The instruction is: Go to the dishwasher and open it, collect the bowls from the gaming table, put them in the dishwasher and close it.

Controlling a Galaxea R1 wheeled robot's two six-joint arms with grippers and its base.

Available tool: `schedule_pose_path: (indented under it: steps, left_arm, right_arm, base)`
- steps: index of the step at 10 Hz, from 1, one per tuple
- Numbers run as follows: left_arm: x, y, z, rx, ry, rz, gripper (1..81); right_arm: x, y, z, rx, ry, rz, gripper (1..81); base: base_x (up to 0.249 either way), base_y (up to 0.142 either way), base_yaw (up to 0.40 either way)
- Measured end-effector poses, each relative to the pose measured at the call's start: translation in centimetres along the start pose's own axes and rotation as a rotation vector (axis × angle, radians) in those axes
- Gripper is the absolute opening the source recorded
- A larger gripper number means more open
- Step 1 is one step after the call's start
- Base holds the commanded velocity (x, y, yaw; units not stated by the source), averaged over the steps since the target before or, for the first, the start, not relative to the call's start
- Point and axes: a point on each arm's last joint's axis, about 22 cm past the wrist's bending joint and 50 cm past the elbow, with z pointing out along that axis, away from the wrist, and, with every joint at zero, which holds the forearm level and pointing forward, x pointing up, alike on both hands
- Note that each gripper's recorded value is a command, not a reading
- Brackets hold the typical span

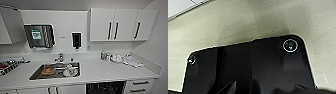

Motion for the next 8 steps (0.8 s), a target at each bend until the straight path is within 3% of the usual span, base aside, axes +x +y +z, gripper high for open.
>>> schedule_pose_path:
  steps: [5,8]
  left_arm:
    - [-4.2,0.4,-2.8,0.004,-0.055,-0.013,81.1]
    - [-4.6,0.5,-4.1,0.009,-0.042,-0.008,81.1]
  right_arm:
    - [-4.0,-1.0,-2.4,0.002,-0.049,0.015,81.1]
    - [-4.9,-1.3,-3.6,0.003,-0.039,0.009,81.1]
  base:
    - [0.000,0.000,0.000]
    - [0.000,0.000,0.000]
